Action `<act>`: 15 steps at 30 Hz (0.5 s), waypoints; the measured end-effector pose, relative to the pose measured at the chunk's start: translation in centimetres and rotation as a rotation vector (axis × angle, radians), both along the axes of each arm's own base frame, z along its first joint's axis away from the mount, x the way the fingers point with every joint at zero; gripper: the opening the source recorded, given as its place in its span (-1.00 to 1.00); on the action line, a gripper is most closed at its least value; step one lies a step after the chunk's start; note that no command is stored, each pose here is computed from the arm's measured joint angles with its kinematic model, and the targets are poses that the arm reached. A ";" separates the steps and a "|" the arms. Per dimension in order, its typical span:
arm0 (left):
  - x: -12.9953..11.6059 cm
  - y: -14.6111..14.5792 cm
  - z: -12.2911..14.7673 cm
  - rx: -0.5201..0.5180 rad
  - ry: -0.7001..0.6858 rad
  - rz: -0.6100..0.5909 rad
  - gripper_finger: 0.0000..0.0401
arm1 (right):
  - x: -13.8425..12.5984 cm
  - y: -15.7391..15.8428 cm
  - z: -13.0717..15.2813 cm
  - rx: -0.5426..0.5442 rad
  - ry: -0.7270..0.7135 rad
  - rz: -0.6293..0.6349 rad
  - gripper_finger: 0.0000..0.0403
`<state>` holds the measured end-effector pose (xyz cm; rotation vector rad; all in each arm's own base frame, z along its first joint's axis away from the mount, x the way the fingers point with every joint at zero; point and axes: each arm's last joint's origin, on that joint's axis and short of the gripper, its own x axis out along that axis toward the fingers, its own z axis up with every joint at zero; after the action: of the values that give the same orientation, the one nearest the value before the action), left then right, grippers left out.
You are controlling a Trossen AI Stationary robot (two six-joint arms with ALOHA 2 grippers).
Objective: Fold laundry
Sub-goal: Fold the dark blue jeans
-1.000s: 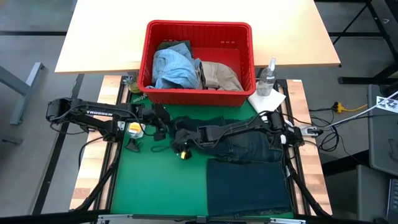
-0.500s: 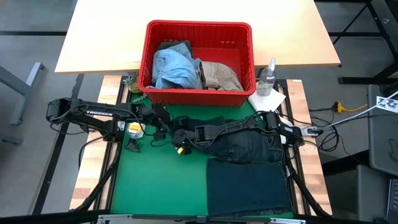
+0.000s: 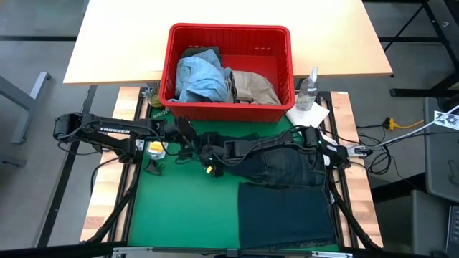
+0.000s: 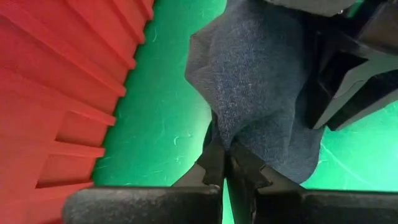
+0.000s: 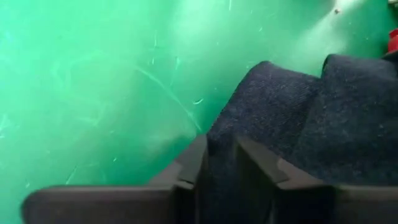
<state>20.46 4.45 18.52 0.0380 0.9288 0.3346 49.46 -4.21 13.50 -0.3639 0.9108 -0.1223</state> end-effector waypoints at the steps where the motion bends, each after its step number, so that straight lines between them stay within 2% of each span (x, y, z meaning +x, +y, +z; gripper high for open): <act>1: 0.0 0.0 0.0 0.000 0.000 0.000 -1.00 | 0.0 0.0 0.0 0.002 0.004 0.001 -0.66; 15: 0.0 0.0 0.0 0.006 0.001 0.005 -1.00 | -0.2 0.1 0.0 0.015 0.064 0.010 -0.86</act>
<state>20.45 4.47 18.52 0.0413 0.9291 0.3424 49.30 -4.16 13.53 -0.3601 0.9720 -0.0948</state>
